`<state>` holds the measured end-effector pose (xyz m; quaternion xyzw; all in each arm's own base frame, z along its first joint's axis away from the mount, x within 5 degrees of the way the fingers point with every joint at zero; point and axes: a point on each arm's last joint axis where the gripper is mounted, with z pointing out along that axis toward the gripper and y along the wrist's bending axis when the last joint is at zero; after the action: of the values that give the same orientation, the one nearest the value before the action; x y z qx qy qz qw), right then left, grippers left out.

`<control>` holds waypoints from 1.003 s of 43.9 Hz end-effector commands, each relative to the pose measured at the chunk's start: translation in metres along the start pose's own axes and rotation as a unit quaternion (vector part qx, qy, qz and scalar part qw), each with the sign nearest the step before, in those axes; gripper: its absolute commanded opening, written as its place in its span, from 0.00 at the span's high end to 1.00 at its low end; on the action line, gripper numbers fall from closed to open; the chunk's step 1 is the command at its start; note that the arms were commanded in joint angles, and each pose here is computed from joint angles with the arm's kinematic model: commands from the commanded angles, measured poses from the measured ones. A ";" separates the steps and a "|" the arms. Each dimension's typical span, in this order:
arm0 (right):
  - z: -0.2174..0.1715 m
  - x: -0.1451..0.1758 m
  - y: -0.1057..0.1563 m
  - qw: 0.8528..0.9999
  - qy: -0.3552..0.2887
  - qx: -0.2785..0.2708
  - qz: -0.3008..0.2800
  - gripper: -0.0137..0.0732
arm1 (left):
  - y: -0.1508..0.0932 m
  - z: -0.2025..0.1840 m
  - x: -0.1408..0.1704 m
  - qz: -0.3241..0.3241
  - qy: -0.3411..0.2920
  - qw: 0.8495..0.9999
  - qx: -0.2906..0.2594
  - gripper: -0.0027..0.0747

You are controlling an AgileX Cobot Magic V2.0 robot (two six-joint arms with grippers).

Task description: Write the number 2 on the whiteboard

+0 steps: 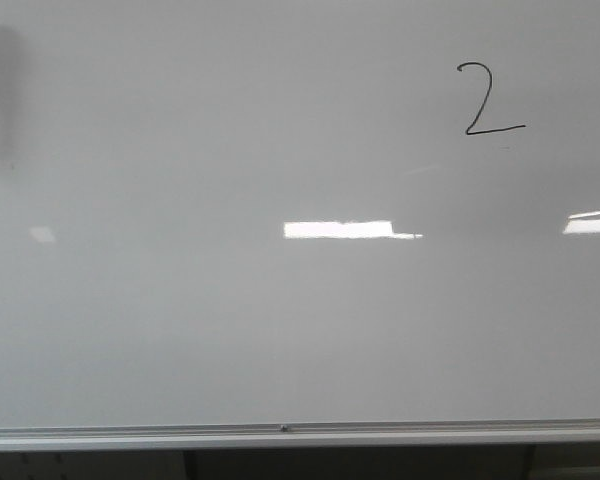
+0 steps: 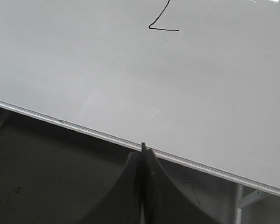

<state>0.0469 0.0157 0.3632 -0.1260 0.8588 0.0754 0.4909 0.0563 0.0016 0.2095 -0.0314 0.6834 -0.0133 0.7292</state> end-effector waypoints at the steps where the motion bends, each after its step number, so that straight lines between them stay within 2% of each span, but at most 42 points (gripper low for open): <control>1: -0.004 -0.013 0.000 0.999 -0.044 0.002 -0.002 0.92 | 0.000 -0.002 0.002 0.003 -0.040 0.999 0.007 0.99; 38: -0.004 -0.013 0.000 0.999 -0.044 0.002 -0.002 0.92 | -0.001 -0.001 0.002 0.003 -0.039 0.999 0.009 0.99; 44: -0.009 0.003 -0.001 0.997 -0.078 0.012 0.004 0.92 | -0.001 -0.001 0.002 0.003 -0.039 0.999 0.009 0.99</control>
<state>0.0424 0.0145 0.3594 -0.1245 0.8500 0.0770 0.5059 0.0563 0.0014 0.2096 -0.0276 0.6831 -0.0118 0.7297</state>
